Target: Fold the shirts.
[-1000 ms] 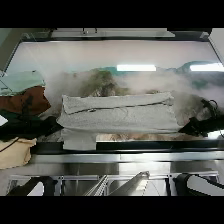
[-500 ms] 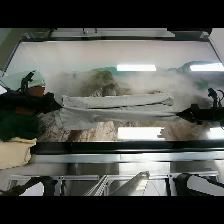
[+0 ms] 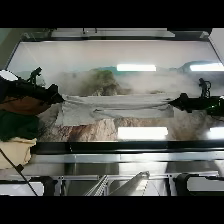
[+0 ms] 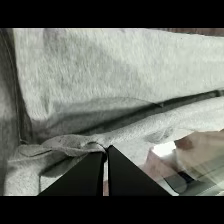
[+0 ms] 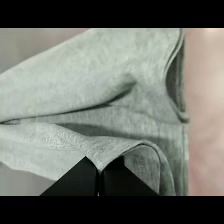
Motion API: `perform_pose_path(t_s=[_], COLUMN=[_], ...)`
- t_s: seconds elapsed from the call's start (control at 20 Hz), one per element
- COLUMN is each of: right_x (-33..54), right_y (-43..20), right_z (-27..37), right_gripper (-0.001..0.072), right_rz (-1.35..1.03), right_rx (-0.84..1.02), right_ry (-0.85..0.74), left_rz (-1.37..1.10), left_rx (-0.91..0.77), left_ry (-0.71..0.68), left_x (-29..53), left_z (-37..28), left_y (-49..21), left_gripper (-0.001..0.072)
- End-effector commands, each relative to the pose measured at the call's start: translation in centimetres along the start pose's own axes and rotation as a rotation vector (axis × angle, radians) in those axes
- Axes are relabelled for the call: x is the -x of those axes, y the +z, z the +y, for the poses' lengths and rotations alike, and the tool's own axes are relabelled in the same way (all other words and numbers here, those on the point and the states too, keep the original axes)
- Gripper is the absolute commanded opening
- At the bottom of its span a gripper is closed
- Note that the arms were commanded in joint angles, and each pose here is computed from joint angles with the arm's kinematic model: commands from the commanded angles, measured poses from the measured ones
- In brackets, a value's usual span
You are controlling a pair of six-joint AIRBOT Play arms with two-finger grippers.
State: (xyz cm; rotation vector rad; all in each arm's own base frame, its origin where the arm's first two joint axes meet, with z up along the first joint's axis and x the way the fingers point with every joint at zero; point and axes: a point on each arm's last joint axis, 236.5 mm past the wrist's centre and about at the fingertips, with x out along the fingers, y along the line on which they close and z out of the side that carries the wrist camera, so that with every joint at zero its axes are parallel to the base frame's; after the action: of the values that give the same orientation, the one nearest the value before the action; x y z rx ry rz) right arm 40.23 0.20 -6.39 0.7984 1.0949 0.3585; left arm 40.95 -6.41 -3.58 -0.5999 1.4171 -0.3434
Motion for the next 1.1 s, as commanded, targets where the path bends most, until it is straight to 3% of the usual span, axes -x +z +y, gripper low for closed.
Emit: perform_pose_path(t_s=[0.0,0.6,0.65,0.7,0.75,0.95,1.0,1.05], right_x=[-0.5,-1.5,-1.5,-1.5,-1.4,0.6,1.6,2.6], right_y=[0.8,1.4,1.4,1.5,1.3,1.5,2.5,3.7], right_z=[-1.8,-3.3,-3.2,-3.2,-2.9,-1.6,-2.2,-3.2], right_gripper=[0.0013,0.0017,0.0079,0.025,0.0385,0.0435,0.0608,0.0708], right_rz=[-0.022,-0.044,-0.046,-0.046,-0.037,0.013,0.002,-0.019], right_rx=[0.013,0.007,0.005,0.005,0.009,0.115,0.162,0.187], right_ry=[-0.062,-0.074,-0.072,-0.071,-0.062,-0.069,-0.118,-0.179], left_rz=[0.03,0.016,0.036,0.047,0.053,-0.026,-0.06,-0.091], left_rx=[-0.012,-0.183,-0.176,-0.175,-0.166,-0.168,-0.165,-0.162], left_ry=[-0.002,-0.015,-0.018,-0.018,-0.019,-0.024,-0.022,-0.019], left_x=[-1.6,-3.1,-3.3,-3.5,-3.5,-1.1,0.1,1.5], left_z=[0.6,-4.4,-4.3,-4.2,-4.0,-4.4,-4.3,-4.2], left_y=[0.7,5.1,4.9,4.7,4.6,6.0,6.5,6.9], left_gripper=[0.0022,0.0023,0.0038,0.0232,0.0313,0.0313,0.0313,0.0313])
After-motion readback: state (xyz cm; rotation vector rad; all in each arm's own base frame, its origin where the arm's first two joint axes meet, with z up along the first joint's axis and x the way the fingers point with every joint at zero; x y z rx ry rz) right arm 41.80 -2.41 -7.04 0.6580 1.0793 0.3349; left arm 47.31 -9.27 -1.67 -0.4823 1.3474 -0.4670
